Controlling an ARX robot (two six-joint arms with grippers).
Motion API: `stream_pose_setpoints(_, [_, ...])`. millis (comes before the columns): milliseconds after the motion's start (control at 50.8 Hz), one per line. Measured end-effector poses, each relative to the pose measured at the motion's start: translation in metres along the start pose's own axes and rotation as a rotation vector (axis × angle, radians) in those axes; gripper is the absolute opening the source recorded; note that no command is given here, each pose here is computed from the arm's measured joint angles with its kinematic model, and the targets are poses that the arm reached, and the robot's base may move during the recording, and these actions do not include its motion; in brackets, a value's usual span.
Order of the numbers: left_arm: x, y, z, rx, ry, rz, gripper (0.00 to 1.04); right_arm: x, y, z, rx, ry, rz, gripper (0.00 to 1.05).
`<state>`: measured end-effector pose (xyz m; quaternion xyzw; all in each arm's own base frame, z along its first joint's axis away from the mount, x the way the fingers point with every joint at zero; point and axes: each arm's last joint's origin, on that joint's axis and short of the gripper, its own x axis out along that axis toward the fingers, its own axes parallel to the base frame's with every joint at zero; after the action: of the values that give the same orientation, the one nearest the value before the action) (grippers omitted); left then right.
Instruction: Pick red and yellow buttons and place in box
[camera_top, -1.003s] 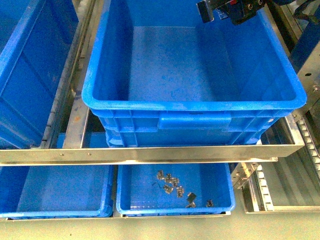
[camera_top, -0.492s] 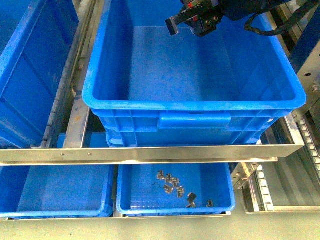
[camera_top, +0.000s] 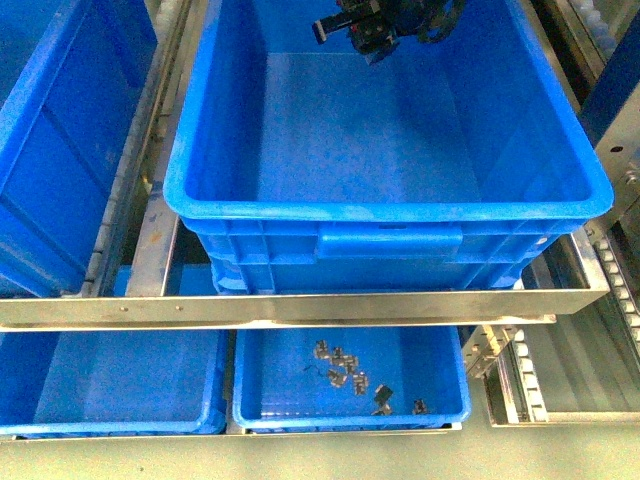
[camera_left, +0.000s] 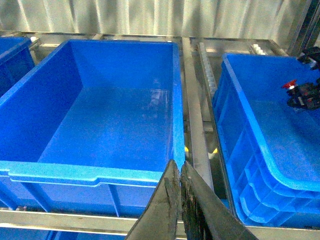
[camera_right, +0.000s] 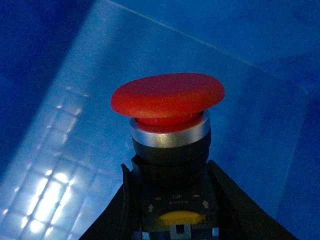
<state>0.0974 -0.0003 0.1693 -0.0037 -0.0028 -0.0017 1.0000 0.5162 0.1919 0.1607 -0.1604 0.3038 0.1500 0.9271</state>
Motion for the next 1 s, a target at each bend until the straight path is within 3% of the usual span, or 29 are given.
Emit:
stream_pose_setpoints(138, [0.000,0.000,0.000,0.000,0.000,0.000,0.03,0.045,-0.008,-0.005,0.037,0.104,-0.059,0.26])
stream_pose_setpoints(275, [0.000,0.000,0.000,0.000,0.000,0.000,0.03,0.076,-0.015,-0.029,0.050,0.182,-0.096,0.26])
stream_pose_setpoints(413, [0.000,0.000,0.000,0.000,0.000,0.000,0.03,0.073,-0.020,-0.014,0.061,0.118,-0.138,0.26])
stream_pose_setpoints(492, [0.000,0.000,0.000,0.000,0.000,0.000,0.03,0.067,-0.023,-0.005,0.069,0.087,-0.155,0.36])
stream_pose_setpoints(649, [0.000,0.000,0.000,0.000,0.000,0.000,0.03,0.057,-0.028,0.012,0.085,0.003,-0.168,0.71])
stream_pose_setpoints(807, [0.000,0.000,0.000,0.000,0.000,0.000,0.03,0.036,-0.036,0.025,0.108,-0.124,-0.121,0.95])
stream_pose_setpoints(866, [0.000,0.000,0.000,0.000,0.000,0.000,0.03,0.019,-0.038,0.028,0.114,-0.157,-0.123,1.00])
stream_pose_setpoints(1003, [0.000,0.000,0.000,0.000,0.000,0.000,0.03,-0.054,-0.039,0.030,0.145,-0.264,-0.089,0.99])
